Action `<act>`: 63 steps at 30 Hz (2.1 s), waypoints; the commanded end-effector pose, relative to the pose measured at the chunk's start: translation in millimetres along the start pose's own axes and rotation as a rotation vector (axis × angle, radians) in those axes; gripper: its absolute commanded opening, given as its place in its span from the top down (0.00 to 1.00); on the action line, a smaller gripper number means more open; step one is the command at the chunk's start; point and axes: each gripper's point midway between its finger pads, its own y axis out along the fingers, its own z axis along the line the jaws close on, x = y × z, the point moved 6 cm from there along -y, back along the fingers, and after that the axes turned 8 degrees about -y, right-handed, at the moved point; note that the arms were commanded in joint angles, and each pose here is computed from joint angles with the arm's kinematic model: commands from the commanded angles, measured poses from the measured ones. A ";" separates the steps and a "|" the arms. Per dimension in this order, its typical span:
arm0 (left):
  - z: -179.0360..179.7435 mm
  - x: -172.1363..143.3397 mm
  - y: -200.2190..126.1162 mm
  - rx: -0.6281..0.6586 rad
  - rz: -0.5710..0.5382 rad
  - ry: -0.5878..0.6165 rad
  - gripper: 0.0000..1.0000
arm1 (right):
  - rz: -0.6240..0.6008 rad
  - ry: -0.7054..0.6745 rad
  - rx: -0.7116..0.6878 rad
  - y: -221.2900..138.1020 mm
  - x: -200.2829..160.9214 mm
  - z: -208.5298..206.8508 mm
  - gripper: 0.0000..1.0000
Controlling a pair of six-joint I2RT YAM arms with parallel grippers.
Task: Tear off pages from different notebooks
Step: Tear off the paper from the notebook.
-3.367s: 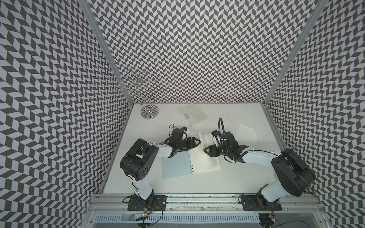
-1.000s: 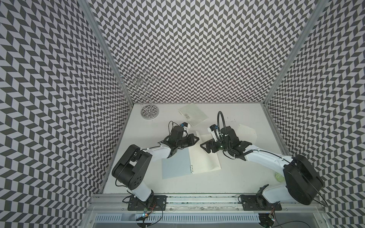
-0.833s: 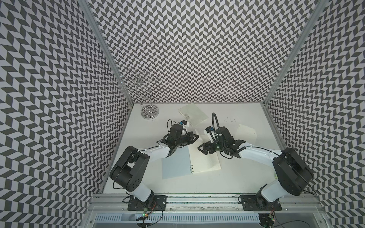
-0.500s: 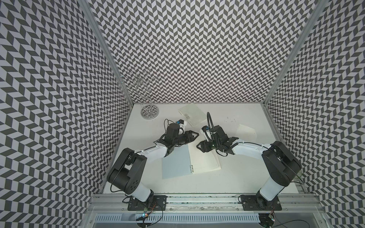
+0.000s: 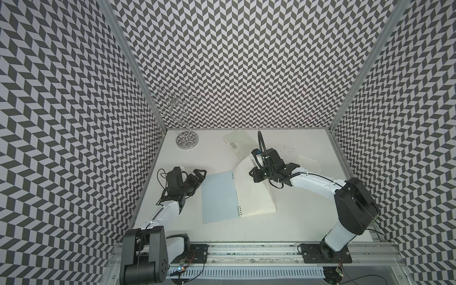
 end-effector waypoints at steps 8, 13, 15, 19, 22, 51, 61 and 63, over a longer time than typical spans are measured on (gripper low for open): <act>-1.7 -14.7 4.6 -0.143 0.112 0.028 0.01 | -0.209 -0.126 0.122 -59.6 52.9 36.6 0.98; 2.4 -20.9 16.7 -0.140 0.224 -0.004 0.01 | -0.277 -0.143 0.124 -73.3 57.9 39.9 0.98; -0.4 -26.6 10.7 -0.155 0.245 -0.038 0.01 | -0.293 -0.138 0.116 -75.7 58.4 39.6 0.97; -12.6 -37.5 -22.7 -0.113 0.175 -0.079 0.01 | -0.296 -0.121 0.097 -71.2 57.4 35.5 0.96; -13.7 -53.1 -44.9 -0.135 0.153 -0.117 0.01 | -0.287 -0.114 0.095 -64.6 56.7 34.1 0.96; -20.5 -178.1 -1.2 -0.201 0.567 -0.219 0.01 | -0.265 -0.093 0.132 -55.3 59.6 36.1 0.95; -7.2 -167.6 -0.9 -0.127 0.444 -0.182 0.01 | -0.257 -0.093 0.144 -54.1 57.8 36.2 0.95; -5.7 -151.2 2.2 -0.142 0.377 -0.171 0.01 | -0.256 -0.093 0.147 -56.6 54.2 37.1 0.95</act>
